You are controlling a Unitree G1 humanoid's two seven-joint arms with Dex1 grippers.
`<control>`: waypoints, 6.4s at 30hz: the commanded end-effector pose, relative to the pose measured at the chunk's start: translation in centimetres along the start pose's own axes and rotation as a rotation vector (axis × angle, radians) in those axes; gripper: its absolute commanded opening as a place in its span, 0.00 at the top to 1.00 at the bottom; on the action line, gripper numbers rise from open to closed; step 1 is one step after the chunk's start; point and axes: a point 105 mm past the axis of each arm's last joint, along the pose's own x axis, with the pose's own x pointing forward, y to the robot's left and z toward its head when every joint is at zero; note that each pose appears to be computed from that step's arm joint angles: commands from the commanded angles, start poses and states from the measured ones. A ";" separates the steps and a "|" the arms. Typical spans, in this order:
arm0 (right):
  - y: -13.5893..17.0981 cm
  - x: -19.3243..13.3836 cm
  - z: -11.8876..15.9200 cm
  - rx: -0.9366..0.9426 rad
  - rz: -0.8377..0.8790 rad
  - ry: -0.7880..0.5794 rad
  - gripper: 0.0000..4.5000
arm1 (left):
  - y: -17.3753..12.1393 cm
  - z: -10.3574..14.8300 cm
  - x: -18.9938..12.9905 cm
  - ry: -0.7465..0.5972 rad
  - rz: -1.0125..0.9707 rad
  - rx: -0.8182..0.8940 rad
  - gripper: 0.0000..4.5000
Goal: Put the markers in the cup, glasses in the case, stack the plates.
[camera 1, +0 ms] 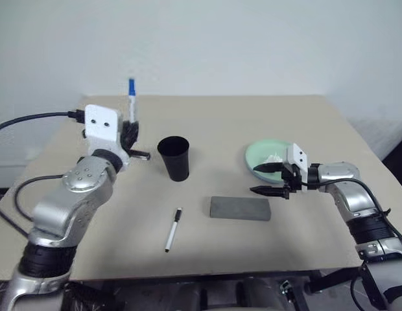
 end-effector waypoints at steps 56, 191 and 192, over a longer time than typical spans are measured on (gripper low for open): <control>-2.5 -0.9 4.5 0.004 -0.083 -0.175 0.20 | -5.5 -2.2 3.8 -0.248 -0.078 0.040 0.98; -1.0 0.1 3.5 0.056 -0.015 -0.146 0.20 | -11.5 -10.8 -8.3 1.091 -0.079 -0.230 0.84; -1.0 0.1 3.5 0.056 -0.016 -0.145 0.20 | -11.4 -10.7 -8.2 1.087 -0.080 -0.226 0.91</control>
